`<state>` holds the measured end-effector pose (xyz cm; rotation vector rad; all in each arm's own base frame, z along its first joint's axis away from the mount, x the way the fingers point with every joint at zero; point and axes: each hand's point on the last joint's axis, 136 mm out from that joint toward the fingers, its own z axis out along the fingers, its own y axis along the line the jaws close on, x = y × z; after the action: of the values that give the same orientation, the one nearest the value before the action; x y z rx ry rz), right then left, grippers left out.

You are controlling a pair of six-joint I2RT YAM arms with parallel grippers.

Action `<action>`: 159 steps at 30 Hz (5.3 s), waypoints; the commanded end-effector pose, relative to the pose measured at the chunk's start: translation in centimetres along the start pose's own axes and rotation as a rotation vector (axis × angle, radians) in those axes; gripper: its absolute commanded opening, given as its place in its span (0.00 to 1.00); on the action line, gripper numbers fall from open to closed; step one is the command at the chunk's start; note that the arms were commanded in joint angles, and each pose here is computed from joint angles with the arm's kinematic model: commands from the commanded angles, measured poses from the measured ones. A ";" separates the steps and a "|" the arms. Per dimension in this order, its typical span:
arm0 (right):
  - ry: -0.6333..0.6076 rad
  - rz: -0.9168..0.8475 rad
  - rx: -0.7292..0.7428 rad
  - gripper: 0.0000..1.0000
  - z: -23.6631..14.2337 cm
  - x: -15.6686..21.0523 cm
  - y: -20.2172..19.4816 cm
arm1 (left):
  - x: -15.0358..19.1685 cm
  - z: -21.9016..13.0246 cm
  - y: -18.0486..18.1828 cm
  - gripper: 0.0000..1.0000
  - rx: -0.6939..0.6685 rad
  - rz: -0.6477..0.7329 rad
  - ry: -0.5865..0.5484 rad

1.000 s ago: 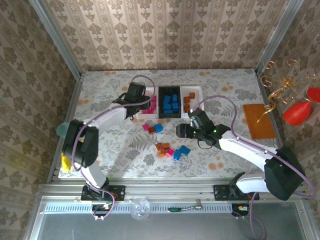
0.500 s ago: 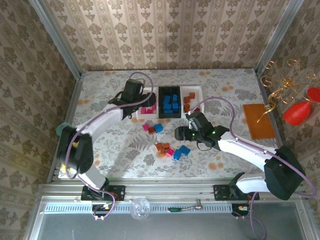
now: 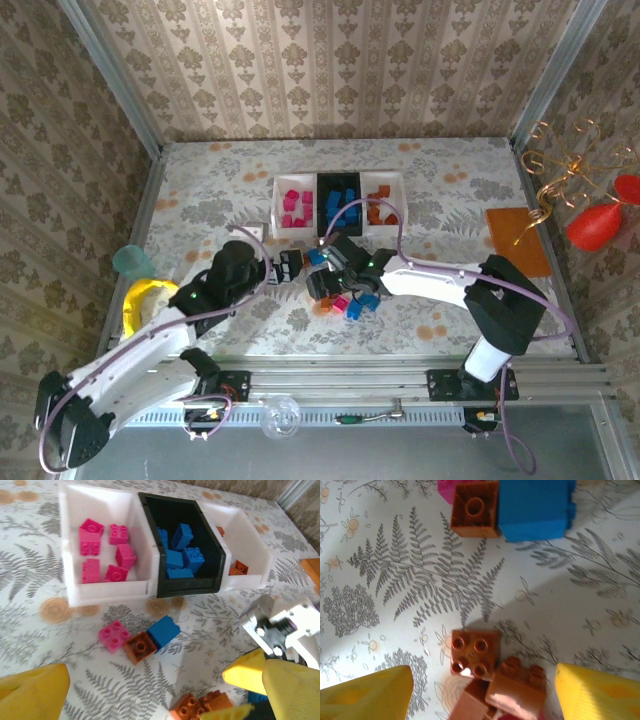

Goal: Sort the legos into containers by color

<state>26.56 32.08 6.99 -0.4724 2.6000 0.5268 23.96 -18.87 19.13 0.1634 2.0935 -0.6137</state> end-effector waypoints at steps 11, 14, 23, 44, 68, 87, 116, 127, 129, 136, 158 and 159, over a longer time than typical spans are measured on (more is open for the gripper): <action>0.034 -0.026 0.176 0.75 0.5 1.5 -2.4 | 4.1 -2.5 4.4 1.00 -0.105 -0.091 -0.002; 0.064 -0.012 0.160 0.73 0.9 2.1 -2.1 | 4.4 -2.2 4.5 1.00 -0.111 -0.086 0.007; 0.109 0.045 0.141 0.63 2.0 3.6 -2.1 | 4.7 -2.1 4.6 1.00 -0.117 -0.071 0.022; -0.021 0.073 0.141 0.35 -1.7 0.4 -3.3 | 5.1 -2.0 4.8 1.00 -0.128 -0.072 0.037; -0.286 0.416 0.328 0.35 -6.2 -16.6 -21.2 | 7.1 -0.9 3.1 1.00 -0.052 -0.072 0.132; -0.310 0.413 0.154 0.74 -8.6 -15.9 -16.9 | 7.3 -0.9 2.8 1.00 -0.046 -0.055 0.134; 0.072 -0.472 0.168 0.76 -0.4 3.7 1.1 | 6.9 -2.6 5.6 1.00 -0.124 -0.086 0.089; 0.227 -0.648 0.158 0.75 1.4 5.3 1.0 | 7.2 -2.7 5.9 1.00 -0.121 -0.099 0.093; 0.238 -0.652 0.155 0.73 1.7 5.6 1.0 | 7.2 -2.7 6.0 1.00 -0.122 -0.102 0.093; 0.242 -0.665 0.175 0.66 2.6 5.5 0.7 | 7.2 -2.8 5.9 1.00 -0.116 -0.106 0.092; 0.049 -0.526 -0.065 0.28 -2.5 2.3 3.6 | 6.9 -2.5 5.3 1.00 -0.078 -0.104 0.090; 0.021 -0.500 -0.091 0.28 -3.2 1.7 3.7 | 6.8 -2.5 5.2 1.00 -0.075 -0.102 0.089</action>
<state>22.31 32.72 6.75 -1.2095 2.4024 0.2846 19.99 -13.80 13.01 0.0399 2.2175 -0.5806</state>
